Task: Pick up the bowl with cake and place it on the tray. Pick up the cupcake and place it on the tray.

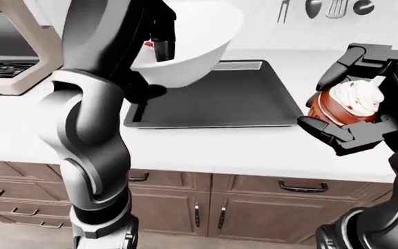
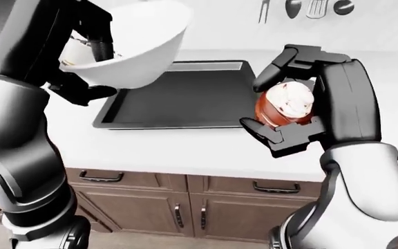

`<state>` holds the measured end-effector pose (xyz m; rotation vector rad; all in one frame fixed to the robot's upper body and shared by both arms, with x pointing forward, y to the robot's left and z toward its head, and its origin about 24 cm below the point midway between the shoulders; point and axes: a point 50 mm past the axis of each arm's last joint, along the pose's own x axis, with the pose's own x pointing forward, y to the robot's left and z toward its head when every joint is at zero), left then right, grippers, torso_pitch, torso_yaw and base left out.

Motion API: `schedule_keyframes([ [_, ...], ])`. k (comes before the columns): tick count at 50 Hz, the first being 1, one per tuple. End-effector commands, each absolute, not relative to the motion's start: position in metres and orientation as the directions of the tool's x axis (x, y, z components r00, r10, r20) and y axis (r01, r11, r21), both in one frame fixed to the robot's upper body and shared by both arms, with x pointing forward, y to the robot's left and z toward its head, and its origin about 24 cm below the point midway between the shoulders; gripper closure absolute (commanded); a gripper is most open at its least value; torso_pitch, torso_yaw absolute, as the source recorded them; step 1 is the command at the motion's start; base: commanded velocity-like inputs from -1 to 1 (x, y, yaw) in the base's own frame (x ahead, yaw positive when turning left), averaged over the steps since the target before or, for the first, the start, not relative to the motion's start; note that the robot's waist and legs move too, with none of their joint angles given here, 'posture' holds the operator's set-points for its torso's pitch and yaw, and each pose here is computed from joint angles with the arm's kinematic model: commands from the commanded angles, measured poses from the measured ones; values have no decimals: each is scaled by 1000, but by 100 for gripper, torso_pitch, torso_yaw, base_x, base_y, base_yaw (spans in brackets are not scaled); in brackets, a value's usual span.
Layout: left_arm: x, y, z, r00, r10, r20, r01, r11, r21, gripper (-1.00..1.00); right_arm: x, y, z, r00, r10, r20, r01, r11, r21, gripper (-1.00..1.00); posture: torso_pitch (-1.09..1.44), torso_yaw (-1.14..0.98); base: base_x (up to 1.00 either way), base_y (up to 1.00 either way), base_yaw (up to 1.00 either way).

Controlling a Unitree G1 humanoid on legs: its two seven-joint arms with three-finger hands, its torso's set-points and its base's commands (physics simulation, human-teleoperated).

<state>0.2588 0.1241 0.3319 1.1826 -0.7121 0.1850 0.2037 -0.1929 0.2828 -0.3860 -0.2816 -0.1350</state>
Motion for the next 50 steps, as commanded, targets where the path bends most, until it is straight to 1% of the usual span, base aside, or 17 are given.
schedule_keyframes([
  [1, 242, 122, 351, 675, -226, 703, -590, 407, 697, 100, 199, -196, 293, 927, -100, 362, 235, 907, -350, 100, 0, 0, 31, 0, 0],
  [23, 235, 119, 362, 661, -237, 712, -602, 400, 691, 100, 188, -197, 319, 905, -89, 416, 251, 900, -355, 100, 0, 0, 5, 0, 0],
  [29, 252, 111, 348, 674, -253, 694, -589, 382, 712, 100, 189, -196, 325, 901, -84, 426, 252, 900, -356, 100, 0, 0, 0, 0, 0],
  [38, 267, 99, 344, 663, -281, 694, -592, 370, 716, 100, 190, -194, 329, 899, -75, 431, 246, 901, -356, 100, 0, 0, 0, 0, 0],
  [43, 281, 92, 339, 662, -290, 692, -597, 355, 719, 100, 191, -193, 328, 900, -74, 430, 244, 902, -356, 100, 0, 0, 0, 0, 0],
  [50, 298, 91, 329, 682, -291, 671, -587, 329, 740, 100, 191, -193, 331, 898, -75, 433, 247, 902, -355, 100, 0, 0, 0, 0, 0],
])
